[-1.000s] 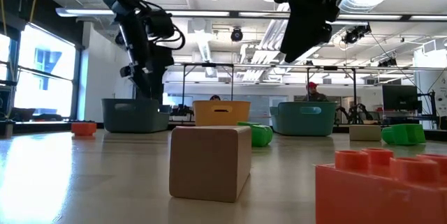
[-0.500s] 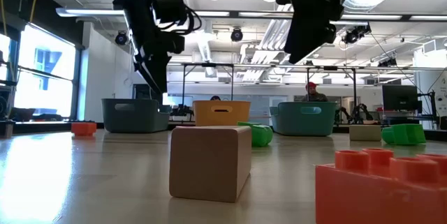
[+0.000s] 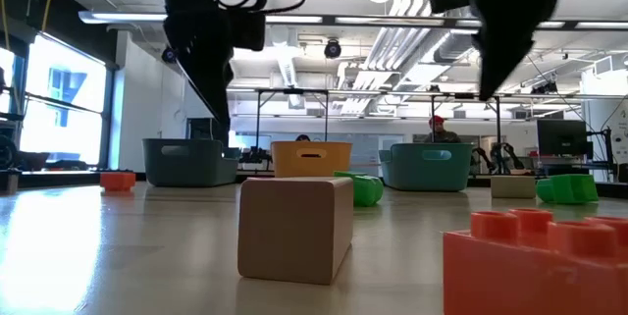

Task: Sort & place blocks by color
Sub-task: Put the brown block into the green bin

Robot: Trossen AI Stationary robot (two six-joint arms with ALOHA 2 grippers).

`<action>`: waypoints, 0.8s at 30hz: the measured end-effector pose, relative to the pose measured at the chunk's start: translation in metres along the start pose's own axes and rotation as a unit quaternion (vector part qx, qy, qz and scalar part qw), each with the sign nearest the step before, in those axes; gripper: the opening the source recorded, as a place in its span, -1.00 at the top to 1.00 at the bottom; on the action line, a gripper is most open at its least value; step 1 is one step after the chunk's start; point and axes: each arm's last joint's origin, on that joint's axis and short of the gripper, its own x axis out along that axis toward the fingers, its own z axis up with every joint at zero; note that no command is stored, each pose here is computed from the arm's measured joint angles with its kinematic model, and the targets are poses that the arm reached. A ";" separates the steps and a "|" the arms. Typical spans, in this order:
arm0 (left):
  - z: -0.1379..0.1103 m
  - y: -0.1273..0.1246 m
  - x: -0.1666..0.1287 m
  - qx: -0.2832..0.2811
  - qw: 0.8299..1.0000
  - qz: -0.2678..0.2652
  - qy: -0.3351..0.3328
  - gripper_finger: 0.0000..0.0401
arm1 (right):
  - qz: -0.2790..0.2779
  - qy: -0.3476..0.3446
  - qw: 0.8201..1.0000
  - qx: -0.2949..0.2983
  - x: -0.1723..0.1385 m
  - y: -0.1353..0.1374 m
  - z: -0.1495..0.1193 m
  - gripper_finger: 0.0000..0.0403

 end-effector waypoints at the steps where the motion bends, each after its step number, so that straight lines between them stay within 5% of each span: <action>1: -0.001 -0.005 0.000 0.003 1.000 -0.003 0.000 -0.18 | -0.002 0.013 1.000 -0.006 0.000 0.001 -0.004 0.07; 13: -0.013 -0.051 -0.003 0.007 0.999 -0.032 0.005 -0.18 | 0.044 0.094 0.982 -0.156 -0.007 0.023 -0.038 0.07; 24: -0.024 -0.079 -0.007 -0.023 0.999 -0.048 0.008 -0.18 | 0.011 0.082 0.977 -0.199 -0.012 0.032 -0.056 0.06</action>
